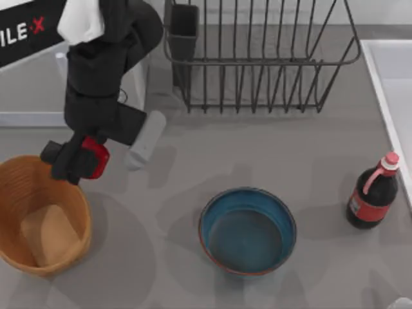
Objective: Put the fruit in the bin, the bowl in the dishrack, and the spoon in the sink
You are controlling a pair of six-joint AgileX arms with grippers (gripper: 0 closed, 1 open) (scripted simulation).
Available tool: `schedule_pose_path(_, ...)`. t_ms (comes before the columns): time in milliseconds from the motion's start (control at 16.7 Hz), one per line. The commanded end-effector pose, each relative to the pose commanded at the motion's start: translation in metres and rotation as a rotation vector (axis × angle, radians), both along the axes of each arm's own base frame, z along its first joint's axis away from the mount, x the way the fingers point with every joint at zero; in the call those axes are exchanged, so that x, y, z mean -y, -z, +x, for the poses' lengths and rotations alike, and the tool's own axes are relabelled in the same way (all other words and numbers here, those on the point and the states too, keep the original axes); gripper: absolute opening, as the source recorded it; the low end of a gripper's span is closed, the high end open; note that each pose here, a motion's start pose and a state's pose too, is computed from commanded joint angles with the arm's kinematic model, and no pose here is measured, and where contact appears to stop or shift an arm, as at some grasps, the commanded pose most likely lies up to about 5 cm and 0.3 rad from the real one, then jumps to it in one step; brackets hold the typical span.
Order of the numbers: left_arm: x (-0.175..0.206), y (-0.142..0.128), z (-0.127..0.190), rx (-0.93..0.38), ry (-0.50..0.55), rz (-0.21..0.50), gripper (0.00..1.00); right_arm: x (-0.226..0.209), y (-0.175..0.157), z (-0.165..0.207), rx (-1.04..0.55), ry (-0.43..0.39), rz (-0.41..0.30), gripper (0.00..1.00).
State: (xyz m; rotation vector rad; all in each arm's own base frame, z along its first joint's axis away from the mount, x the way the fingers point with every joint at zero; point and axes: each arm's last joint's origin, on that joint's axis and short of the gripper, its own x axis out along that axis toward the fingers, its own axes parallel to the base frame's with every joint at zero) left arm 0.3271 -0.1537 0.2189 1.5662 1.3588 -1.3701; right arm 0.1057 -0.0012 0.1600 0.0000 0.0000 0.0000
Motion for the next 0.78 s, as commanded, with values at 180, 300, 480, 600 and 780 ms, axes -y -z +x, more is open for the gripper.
schedule_pose_path(180, 0.001, -0.002, -0.003, -0.064, 0.164, 0.027, 0.00, 0.000, 0.000, 0.000, 0.000, 0.000, 0.000, 1.00)
schedule_pose_path(300, 0.002, -0.005, -0.005, -0.113, 0.282, 0.041, 0.00, 0.000, 0.000, 0.000, 0.000, 0.000, 0.000, 1.00)
schedule_pose_path(480, 0.003, -0.009, -0.009, -0.199, 0.479, 0.059, 0.00, 0.000, 0.000, 0.000, 0.000, 0.000, 0.000, 1.00)
schedule_pose_path(600, 0.003, -0.013, -0.012, -0.262, 0.619, 0.070, 0.00, 0.000, 0.000, 0.000, 0.000, 0.000, 0.000, 1.00)
schedule_pose_path(780, 0.002, -0.019, -0.017, -0.361, 0.824, 0.087, 0.00, 0.000, 0.000, 0.000, 0.000, 0.000, 0.000, 1.00)
